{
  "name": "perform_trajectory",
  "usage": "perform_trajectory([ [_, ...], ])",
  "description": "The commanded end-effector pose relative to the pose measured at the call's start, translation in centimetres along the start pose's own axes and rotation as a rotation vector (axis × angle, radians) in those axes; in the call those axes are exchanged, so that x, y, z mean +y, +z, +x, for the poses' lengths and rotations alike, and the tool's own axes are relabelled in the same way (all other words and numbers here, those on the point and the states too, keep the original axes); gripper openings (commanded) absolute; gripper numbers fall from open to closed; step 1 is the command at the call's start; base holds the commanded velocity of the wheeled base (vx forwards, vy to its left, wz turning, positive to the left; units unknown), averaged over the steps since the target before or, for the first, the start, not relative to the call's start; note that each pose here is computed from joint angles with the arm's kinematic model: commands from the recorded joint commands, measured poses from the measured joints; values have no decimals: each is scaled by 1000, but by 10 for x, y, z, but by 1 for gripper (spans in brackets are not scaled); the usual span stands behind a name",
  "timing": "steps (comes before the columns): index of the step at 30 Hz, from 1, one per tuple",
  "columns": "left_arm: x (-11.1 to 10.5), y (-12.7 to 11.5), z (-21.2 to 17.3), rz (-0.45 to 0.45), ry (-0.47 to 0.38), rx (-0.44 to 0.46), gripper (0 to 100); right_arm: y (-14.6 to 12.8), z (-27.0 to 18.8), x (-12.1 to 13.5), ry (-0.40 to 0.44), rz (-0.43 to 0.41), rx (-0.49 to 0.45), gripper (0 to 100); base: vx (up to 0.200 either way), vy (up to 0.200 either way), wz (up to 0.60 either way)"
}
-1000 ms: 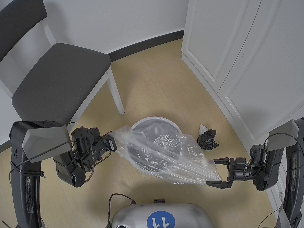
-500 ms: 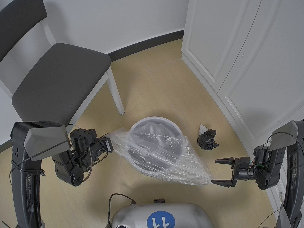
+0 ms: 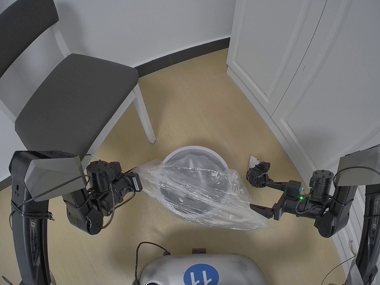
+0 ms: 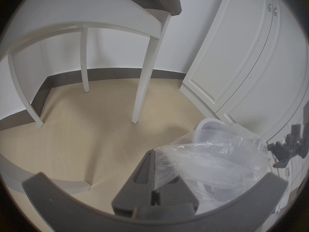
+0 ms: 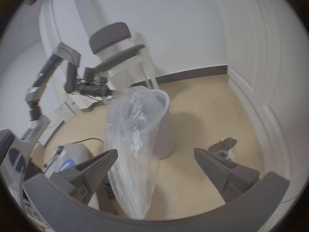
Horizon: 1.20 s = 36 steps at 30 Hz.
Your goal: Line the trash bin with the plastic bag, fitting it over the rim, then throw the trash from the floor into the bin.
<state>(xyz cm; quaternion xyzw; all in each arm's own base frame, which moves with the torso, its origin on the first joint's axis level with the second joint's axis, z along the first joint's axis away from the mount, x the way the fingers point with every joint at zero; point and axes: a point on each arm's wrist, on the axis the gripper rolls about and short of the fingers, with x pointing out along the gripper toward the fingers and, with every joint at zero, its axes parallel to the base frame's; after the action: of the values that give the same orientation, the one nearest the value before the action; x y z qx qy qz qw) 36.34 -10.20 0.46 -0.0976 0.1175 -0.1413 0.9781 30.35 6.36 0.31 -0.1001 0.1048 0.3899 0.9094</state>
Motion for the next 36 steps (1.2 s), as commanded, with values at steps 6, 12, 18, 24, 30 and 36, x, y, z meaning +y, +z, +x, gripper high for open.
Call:
perform_trajectory([
  [6, -3, -8, -33, 172, 8, 100, 0, 129, 70, 105, -396, -67, -169, 100, 0, 0, 0],
  [12, -7, -2, -38, 225, 34, 88, 0, 165, 84, 110, -501, -117, -106, 100, 0, 0, 0],
  [18, -3, -2, -37, 226, 80, 95, 100, 164, 124, 105, -509, -280, -36, 100, 0, 0, 0],
  [24, 3, -1, -39, 246, 96, 94, 100, 142, 157, 93, -519, -329, 21, 100, 0, 0, 0],
  [30, 4, -1, -39, 251, 98, 94, 100, 119, 170, 93, -496, -339, 96, 100, 0, 0, 0],
  [36, 4, 1, -40, 251, 99, 86, 100, 101, 180, 95, -482, -346, 137, 100, 0, 0, 0],
])
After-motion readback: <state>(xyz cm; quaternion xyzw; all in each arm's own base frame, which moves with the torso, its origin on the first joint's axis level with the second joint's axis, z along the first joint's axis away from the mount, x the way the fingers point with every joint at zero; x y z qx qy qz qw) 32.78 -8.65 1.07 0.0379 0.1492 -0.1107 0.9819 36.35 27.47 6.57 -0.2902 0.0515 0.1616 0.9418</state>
